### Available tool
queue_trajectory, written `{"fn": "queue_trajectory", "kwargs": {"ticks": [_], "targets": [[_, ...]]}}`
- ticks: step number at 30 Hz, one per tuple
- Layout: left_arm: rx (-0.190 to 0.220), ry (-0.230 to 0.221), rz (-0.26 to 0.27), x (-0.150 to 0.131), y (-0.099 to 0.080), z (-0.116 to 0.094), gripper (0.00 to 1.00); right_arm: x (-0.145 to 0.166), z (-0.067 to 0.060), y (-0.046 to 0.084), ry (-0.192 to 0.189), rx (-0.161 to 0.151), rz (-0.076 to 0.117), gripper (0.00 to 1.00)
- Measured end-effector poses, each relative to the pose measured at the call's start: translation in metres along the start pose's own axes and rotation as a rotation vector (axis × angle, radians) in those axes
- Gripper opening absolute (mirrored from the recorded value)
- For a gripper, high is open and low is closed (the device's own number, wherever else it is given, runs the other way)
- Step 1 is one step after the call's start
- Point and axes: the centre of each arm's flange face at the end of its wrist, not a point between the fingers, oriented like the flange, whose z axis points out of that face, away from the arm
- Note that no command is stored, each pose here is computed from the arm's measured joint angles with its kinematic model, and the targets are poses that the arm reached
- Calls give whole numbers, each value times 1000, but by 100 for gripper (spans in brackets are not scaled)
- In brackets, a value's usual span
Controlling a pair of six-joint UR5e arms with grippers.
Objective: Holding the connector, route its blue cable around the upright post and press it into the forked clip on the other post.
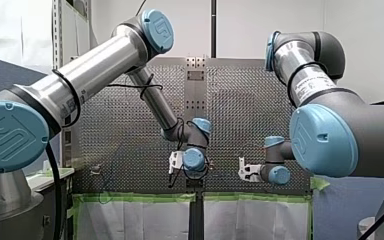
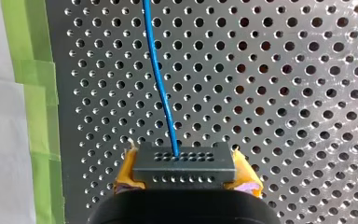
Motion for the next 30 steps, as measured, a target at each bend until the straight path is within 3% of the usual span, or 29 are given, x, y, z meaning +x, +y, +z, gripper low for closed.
{"fn": "queue_trajectory", "kwargs": {"ticks": [8, 15, 22, 30], "targets": [[0, 24, 10, 5, 3, -4, 100, 2, -2, -1, 2, 1, -2, 0], [-6, 42, 2, 16, 10, -9, 100, 20, -5, -2, 29, 7, -11, 0], [-12, 42, -3, 18, 14, -8, 100, 33, -14, -4, 47, 3, -17, 0], [-21, 42, -7, 17, 19, -4, 100, 24, -29, -8, 42, -7, -16, 0]]}}
